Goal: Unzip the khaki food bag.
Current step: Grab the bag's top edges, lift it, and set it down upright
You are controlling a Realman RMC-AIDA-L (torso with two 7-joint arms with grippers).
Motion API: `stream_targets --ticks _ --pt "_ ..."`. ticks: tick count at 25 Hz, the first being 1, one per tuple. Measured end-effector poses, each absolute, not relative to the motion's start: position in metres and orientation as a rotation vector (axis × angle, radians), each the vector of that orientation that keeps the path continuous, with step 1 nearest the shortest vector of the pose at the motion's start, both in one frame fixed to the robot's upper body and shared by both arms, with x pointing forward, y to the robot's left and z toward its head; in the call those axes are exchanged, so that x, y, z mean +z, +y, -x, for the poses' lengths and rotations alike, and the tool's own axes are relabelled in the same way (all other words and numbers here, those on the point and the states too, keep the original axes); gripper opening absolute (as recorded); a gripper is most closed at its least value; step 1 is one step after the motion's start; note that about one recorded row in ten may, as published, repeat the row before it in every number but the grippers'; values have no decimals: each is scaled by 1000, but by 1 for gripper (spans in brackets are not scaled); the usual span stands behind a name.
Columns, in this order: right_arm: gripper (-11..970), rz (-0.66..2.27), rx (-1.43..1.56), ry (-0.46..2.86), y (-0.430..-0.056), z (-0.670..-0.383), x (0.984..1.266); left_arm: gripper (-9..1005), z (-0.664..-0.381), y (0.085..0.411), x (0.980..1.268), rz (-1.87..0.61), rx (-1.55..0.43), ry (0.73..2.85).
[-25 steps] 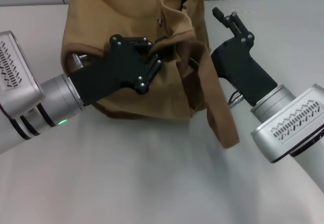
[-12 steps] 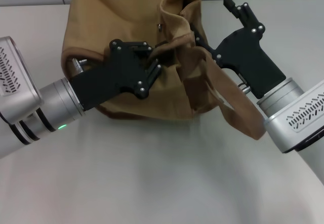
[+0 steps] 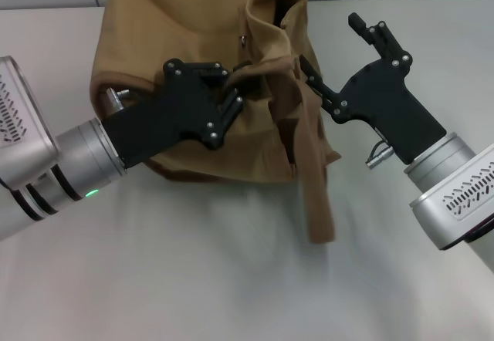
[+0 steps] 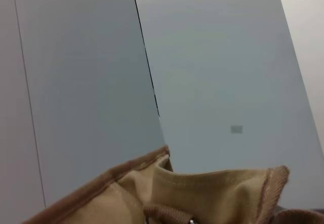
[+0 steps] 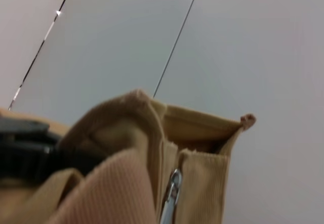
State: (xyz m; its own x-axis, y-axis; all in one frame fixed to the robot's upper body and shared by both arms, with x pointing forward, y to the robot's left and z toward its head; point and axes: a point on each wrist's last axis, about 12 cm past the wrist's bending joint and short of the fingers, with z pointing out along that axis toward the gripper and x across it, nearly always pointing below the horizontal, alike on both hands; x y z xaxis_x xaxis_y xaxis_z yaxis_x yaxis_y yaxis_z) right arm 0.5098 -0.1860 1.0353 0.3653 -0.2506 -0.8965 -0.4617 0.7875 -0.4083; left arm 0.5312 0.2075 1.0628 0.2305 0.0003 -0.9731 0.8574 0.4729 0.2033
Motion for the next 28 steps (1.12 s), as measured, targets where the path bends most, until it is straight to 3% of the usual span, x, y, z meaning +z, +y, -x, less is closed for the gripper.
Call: stream_targets --ticks 12,28 --pt "825 808 124 1206 -174 -502 1028 70 -532 209 1068 -874 -725 1171" --pt "825 749 188 1148 -151 -506 1045 70 -523 205 1064 -878 -774 1168"
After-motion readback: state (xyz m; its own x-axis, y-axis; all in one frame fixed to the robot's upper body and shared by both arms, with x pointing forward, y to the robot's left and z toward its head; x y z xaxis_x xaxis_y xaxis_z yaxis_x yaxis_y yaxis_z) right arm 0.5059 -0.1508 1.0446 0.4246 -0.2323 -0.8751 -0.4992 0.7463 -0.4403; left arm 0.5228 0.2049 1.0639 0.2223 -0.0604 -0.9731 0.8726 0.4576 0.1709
